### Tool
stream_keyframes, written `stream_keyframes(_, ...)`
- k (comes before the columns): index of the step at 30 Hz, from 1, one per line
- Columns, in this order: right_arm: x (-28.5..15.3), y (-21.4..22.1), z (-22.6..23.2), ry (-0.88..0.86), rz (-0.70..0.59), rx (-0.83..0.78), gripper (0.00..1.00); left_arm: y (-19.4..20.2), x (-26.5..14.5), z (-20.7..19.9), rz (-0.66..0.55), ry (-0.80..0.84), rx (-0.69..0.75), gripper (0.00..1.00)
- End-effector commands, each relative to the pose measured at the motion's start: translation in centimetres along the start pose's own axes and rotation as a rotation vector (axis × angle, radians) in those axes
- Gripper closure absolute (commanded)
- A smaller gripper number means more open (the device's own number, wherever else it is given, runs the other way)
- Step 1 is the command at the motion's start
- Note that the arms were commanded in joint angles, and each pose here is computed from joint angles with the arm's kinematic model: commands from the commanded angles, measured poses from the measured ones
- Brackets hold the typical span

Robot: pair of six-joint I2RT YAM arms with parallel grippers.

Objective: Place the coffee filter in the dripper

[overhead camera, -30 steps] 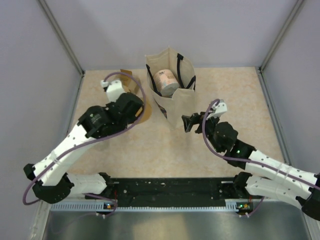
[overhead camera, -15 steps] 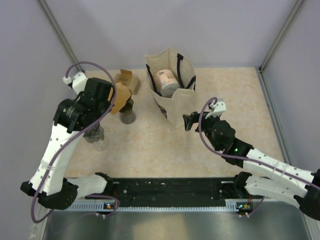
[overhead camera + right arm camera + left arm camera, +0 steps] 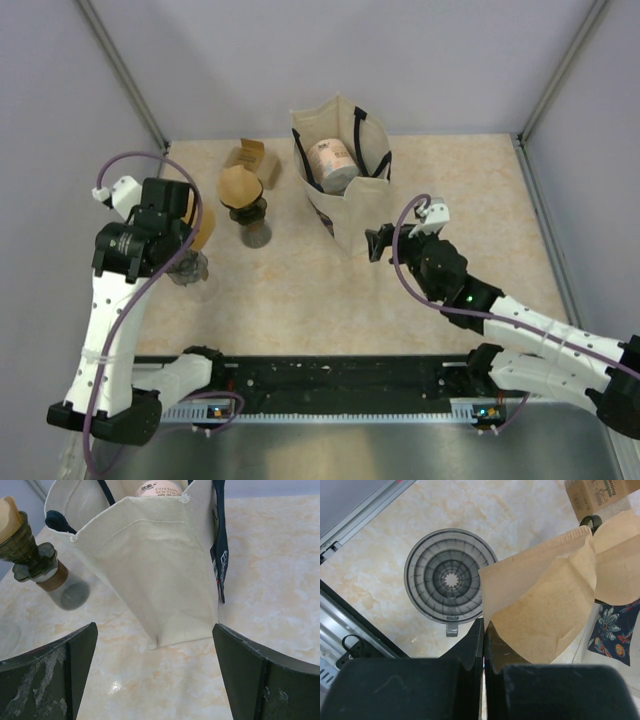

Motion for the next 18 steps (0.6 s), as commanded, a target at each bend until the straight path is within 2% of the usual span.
stream_keyframes(1, 0.5, -0.3, -0.2, 0.014, -0.035, 0.021, 0.01, 3.6, -1.0, 4.4, 0.161, -0.139, 0.085, 1.0)
stream_keyframes(6, 0.6, -0.2, -0.1, 0.013, -0.028, 0.022, 0.01, 4.1, -0.1, 5.3, 0.178, -0.202, 0.073, 1.0)
stream_keyframes(9, 0.7, -0.2, -0.2, 0.018, -0.031, 0.022, 0.01, 4.8, 0.2, 5.5, 0.213, -0.208, 0.045, 1.0)
stream_keyframes(18, 1.4, 0.5, -0.1, 0.029, -0.007, 0.009, 0.01, 5.7, 0.4, 6.1, 0.219, -0.226, -0.004, 1.0)
Point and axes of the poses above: each gripper's point midway between its finger pads, its own x axis out along the fingers, its own z axis along the line the jaws close on, y = z × x, the point moved 6 cm from there along -x, back along the fingers, and after that the axes turned 11 degrees about x, right-handed, at the moved point
